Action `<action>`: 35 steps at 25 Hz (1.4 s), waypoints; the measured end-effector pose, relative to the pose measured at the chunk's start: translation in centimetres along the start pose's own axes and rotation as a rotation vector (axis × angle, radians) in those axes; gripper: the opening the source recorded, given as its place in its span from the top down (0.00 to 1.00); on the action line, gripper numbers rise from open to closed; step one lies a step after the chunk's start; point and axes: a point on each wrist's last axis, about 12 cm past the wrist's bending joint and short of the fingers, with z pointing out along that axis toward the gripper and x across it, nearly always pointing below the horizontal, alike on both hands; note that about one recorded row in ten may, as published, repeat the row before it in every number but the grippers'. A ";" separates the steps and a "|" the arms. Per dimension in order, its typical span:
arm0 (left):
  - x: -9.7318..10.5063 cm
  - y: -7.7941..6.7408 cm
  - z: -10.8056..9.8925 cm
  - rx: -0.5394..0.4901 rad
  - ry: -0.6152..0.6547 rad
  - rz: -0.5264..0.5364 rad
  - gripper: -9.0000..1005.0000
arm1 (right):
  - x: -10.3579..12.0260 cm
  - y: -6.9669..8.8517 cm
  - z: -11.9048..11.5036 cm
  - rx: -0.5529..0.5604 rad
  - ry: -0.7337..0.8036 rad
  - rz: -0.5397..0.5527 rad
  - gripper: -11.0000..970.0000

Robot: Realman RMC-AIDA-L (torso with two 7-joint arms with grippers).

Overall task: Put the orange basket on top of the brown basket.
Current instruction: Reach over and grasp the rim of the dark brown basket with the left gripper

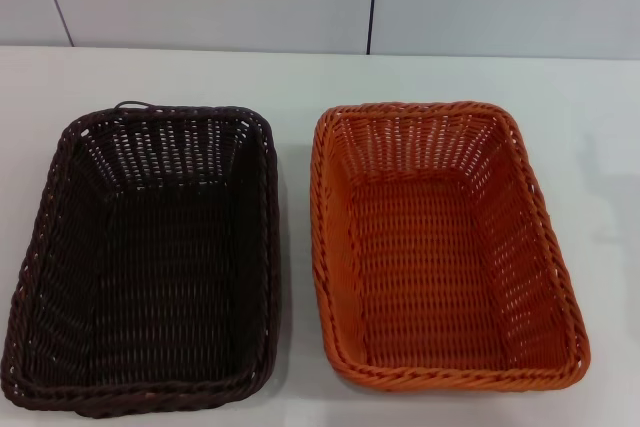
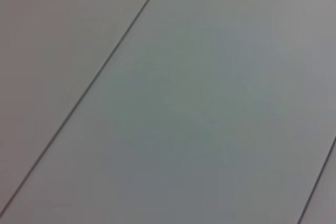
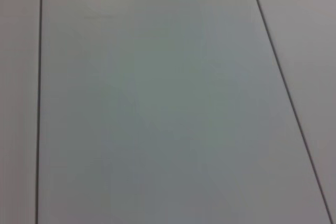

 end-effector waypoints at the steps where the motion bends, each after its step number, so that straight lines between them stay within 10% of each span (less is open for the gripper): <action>1: 0.0 -0.1 0.1 0.008 0.011 -0.005 0.20 | 0.1 0.1 0.1 -0.003 0.001 0.000 0.18; 24: -3.1 -4.0 3.6 0.205 0.540 -0.188 0.20 | -0.2 0.5 1.0 -0.022 -0.017 0.004 0.18; 35: -2.7 -9.5 4.5 0.125 0.878 0.088 0.20 | -0.1 0.9 1.9 -0.044 -0.012 0.001 0.18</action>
